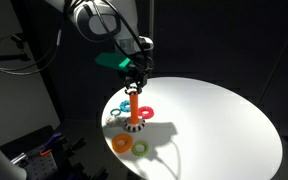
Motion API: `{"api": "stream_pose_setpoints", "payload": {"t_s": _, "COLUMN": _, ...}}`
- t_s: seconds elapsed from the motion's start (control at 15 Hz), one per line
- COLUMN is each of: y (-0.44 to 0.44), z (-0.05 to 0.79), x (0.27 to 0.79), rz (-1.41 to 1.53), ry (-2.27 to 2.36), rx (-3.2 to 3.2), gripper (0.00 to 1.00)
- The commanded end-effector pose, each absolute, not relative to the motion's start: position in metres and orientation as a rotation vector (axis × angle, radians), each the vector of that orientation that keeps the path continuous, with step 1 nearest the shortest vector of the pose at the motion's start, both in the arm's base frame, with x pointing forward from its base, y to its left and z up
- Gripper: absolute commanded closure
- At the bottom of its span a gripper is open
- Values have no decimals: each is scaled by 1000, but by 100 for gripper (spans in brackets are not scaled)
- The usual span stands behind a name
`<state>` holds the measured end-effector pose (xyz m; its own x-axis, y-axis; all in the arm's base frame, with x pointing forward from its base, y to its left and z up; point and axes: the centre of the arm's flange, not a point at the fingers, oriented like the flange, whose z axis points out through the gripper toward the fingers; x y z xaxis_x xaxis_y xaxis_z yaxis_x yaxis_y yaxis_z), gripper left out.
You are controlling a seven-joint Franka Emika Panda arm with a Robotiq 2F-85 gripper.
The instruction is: Pick up the white and black ring and put it on the rings stacking stand
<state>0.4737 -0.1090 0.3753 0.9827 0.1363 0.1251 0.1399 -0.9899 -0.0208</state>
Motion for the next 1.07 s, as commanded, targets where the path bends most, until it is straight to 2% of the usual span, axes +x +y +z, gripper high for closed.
{"api": "stream_pose_setpoints", "payload": {"t_s": 0.0, "y": -106, "z": 376, "x": 478, "rz": -182, "ry": -223, "rx": -3111, "gripper": 59}}
{"api": "stream_pose_setpoints", "payload": {"t_s": 1.0, "y": -107, "z": 356, "x": 489, "rz": -211, "ry": -236, "rx": -3132, "gripper": 59}}
